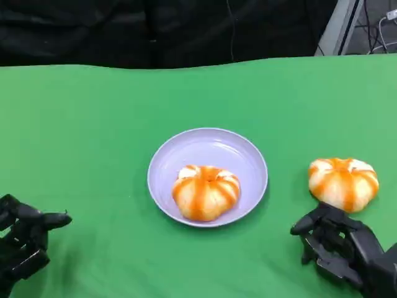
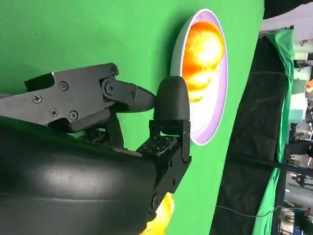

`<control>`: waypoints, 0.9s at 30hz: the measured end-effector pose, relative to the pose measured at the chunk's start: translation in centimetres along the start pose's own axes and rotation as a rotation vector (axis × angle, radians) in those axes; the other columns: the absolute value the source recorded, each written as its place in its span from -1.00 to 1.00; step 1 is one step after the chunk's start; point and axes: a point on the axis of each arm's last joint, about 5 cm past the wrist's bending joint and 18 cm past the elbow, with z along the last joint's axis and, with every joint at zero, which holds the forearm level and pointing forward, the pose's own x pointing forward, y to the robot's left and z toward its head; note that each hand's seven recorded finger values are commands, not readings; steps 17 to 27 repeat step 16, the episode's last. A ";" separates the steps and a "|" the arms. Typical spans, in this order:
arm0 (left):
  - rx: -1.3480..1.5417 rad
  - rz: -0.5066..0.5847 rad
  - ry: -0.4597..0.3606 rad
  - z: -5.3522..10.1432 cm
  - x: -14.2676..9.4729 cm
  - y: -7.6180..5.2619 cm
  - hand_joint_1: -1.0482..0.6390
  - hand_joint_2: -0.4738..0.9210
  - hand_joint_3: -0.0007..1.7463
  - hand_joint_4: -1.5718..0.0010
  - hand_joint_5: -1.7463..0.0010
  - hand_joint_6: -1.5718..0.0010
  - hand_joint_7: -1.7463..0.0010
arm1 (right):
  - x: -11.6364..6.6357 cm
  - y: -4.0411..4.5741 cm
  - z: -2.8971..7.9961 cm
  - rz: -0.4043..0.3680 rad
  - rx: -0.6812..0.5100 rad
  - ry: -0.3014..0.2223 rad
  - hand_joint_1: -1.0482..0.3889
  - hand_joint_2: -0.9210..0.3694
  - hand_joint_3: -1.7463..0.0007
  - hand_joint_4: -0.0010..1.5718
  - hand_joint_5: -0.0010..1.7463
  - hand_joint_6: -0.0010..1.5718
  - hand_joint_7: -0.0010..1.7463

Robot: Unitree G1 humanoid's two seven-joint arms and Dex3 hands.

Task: Grasp the bread from the table and place it into the plate.

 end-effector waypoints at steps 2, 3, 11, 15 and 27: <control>0.000 0.000 0.000 0.0 0.0 0.0 0.40 0.52 0.37 -0.34 -0.64 -0.29 -0.48 | 0.0 0.00 0.0 0.000 0.000 0.000 0.09 -1.00 0.44 -0.24 1.00 -0.16 0.43; 0.000 0.000 0.000 0.0 0.0 0.0 0.40 0.52 0.37 -0.34 -0.64 -0.29 -0.48 | 0.0 0.00 0.0 0.000 0.000 0.000 0.09 -1.00 0.44 -0.24 1.00 -0.16 0.43; 0.001 0.000 0.000 0.0 0.0 0.0 0.40 0.52 0.37 -0.33 -0.64 -0.29 -0.48 | 0.0 0.00 0.0 0.000 0.000 0.000 0.09 -1.00 0.44 -0.25 1.00 -0.16 0.43; 0.008 0.006 -0.006 -0.2 0.0 0.0 0.42 0.48 0.40 -0.33 -0.66 -0.28 -0.47 | 0.0 -0.01 0.0 0.001 0.000 0.000 0.10 -1.00 0.44 -0.24 1.00 -0.17 0.43; 0.012 0.007 -0.006 -0.2 0.0 0.0 0.40 0.50 0.38 -0.31 -0.68 -0.26 -0.50 | 0.0 -0.02 0.0 0.002 0.000 0.000 0.11 -1.00 0.44 -0.24 1.00 -0.17 0.43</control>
